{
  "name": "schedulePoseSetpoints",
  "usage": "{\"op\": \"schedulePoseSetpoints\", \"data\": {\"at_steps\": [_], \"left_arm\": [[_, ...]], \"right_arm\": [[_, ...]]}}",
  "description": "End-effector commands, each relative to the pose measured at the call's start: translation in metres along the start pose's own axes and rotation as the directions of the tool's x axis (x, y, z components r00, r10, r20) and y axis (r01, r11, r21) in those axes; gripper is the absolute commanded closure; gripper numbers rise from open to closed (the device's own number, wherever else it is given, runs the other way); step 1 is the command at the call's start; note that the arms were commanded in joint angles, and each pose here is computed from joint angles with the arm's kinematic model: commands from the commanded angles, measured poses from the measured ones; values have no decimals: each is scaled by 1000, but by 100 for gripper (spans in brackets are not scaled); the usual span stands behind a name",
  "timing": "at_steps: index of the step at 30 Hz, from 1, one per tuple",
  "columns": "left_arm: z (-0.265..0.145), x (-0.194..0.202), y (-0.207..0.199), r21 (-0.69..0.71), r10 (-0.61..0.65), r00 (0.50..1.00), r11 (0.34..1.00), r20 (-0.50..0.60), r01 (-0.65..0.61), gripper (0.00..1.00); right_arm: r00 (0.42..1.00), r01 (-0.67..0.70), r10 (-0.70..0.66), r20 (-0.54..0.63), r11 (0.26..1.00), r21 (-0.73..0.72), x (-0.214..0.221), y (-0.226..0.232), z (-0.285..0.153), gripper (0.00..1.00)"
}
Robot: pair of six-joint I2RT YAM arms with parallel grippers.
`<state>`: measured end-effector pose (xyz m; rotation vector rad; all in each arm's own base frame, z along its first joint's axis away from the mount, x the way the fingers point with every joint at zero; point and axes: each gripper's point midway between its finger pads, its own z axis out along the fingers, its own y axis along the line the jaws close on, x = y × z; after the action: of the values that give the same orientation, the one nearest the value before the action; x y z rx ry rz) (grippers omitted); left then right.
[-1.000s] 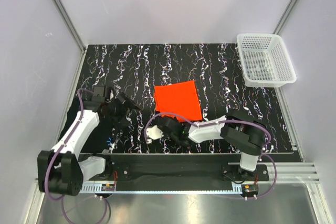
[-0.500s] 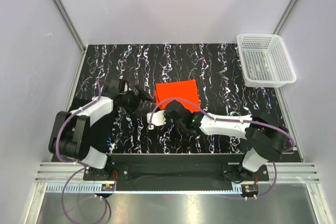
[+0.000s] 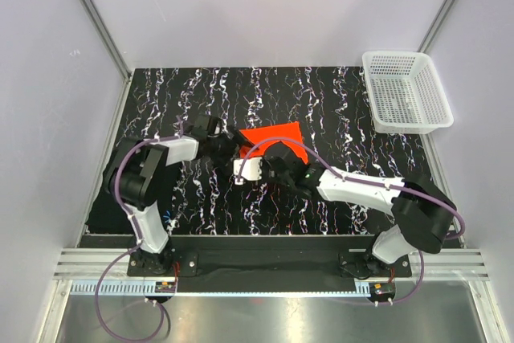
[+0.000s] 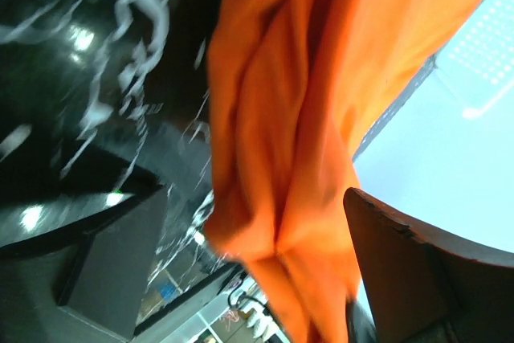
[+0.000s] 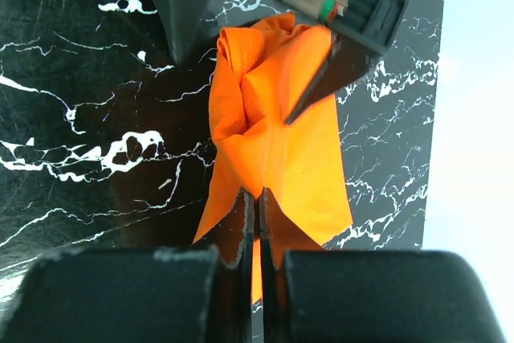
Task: Fold and stack the t-shirts
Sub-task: Neatly place the folded tshirt to the corner
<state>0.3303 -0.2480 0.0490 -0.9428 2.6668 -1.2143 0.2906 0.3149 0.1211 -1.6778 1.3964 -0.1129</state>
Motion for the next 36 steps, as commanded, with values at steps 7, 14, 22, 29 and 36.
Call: {"op": "schedulePoseSetpoints", "data": {"at_steps": [7,14,22,29,36], "left_arm": [[29,-25,-34,88,15,998,996,69,-21,20],[20,-28,-49,194,131,984,969,125,-153,99],[-37,-24,-34,13,333,901,936,279,-351,100],[-111,-42,-25,-197,343,800,939,492,-281,100],[-194,-79,-21,-260,245,695,962,676,-85,100]], "right_arm": [[989,-110,106,100,993,35,-22,-21,-16,100],[948,-314,306,85,944,105,-15,-33,-51,25],[768,-624,640,11,744,239,20,-37,-130,0],[652,-751,752,95,625,212,19,-31,-174,0],[651,-759,749,120,643,105,-3,-29,-175,0]]}}
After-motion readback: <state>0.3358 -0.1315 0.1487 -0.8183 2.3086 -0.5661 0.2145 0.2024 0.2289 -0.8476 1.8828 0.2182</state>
